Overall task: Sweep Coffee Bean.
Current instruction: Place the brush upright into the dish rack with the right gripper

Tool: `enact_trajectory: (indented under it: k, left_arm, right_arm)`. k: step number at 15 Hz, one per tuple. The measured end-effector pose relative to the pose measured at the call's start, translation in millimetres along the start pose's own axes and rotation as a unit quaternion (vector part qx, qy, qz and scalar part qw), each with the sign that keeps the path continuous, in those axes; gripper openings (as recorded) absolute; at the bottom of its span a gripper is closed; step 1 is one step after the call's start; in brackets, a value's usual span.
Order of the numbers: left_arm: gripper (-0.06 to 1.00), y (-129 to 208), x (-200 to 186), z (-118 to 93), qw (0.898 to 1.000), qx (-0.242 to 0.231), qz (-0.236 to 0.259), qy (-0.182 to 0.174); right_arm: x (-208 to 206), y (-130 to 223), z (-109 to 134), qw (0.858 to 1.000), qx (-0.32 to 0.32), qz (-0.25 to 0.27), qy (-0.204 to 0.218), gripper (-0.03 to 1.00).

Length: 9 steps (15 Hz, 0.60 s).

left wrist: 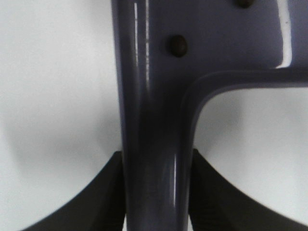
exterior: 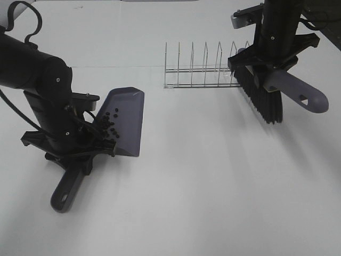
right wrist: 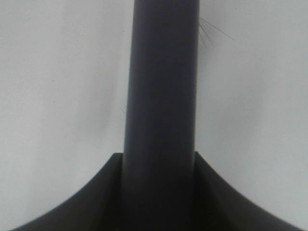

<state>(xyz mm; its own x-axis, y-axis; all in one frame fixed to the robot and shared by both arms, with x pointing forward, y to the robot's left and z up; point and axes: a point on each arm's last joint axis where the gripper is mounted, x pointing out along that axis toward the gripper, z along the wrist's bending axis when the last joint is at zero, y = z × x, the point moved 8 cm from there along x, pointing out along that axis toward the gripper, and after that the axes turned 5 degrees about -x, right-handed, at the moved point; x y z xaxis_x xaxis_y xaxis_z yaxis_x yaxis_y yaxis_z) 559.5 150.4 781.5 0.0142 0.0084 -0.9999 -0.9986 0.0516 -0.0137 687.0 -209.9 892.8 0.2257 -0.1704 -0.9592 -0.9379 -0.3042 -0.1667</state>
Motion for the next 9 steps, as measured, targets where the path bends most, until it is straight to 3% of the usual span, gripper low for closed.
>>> enact_trajectory:
  k: [5,9]
  left_arm:
    - [0.35,0,0,0,1.000,0.001,0.000,-0.001]
    - [0.35,0,0,0,1.000,0.003,-0.001,-0.002]
  right_arm:
    - [16,-12,0,1.000,0.005,-0.001,0.007,0.32]
    - [15,-34,-2,0.999,0.018,-0.033,0.009,0.32]
